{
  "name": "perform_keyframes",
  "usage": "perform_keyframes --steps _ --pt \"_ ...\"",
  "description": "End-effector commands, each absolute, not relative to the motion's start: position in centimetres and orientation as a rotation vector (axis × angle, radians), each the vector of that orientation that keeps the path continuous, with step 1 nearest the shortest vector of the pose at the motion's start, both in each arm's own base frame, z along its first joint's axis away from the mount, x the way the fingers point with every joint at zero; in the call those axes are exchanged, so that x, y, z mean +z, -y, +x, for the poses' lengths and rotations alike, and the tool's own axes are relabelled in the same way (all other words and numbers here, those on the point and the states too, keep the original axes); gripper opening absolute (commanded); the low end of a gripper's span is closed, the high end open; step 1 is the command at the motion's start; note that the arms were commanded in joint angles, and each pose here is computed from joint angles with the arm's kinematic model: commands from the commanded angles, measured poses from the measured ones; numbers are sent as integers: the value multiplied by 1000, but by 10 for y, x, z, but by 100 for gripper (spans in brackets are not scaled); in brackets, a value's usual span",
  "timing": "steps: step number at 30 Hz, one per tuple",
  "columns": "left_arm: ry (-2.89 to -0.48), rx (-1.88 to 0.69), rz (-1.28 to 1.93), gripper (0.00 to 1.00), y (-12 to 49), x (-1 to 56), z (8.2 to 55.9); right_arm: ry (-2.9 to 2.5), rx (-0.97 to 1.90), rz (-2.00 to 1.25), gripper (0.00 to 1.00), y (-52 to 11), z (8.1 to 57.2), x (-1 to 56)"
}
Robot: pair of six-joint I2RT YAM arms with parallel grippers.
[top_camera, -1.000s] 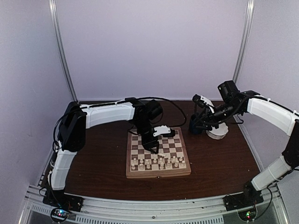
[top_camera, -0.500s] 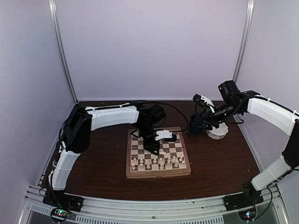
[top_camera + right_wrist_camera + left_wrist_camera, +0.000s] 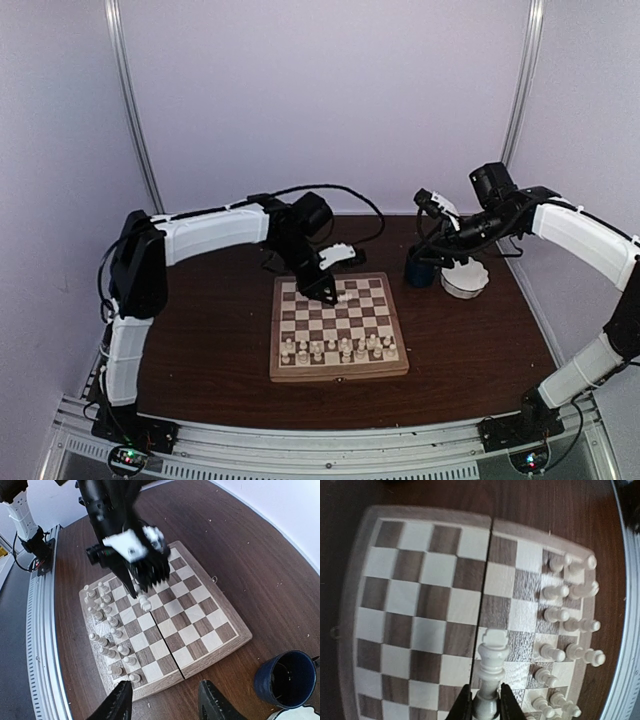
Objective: Set up the chess pieces on the board
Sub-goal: Pick up the queen from the chessboard, then pass from the left arm to the right
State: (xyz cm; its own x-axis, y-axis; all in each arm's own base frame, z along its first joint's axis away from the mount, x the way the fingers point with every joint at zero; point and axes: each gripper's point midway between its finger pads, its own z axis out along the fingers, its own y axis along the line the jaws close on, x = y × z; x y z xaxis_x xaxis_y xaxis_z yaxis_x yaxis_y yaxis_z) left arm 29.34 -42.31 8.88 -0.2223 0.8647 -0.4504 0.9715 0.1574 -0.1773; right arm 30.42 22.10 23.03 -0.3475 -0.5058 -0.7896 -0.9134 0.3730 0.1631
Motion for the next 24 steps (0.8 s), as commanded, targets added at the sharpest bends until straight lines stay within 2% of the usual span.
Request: perform_keyframes --steps 1,5,8,16,24 --pt "-2001 -902 1433 1 421 218 318 -1960 782 -1123 49 -223 319 264" --pt "-1935 -1017 1260 2 407 261 321 -1970 871 -1127 50 -246 317 276" --pt "-1908 -1069 1180 3 401 271 316 -1960 928 -1172 52 -273 311 282" --pt "-1836 -1147 1124 4 395 274 300 -1926 1109 -1283 55 -350 299 290" --pt "-1849 -1201 1136 4 394 269 291 -1972 1208 -1340 54 -386 296 275"
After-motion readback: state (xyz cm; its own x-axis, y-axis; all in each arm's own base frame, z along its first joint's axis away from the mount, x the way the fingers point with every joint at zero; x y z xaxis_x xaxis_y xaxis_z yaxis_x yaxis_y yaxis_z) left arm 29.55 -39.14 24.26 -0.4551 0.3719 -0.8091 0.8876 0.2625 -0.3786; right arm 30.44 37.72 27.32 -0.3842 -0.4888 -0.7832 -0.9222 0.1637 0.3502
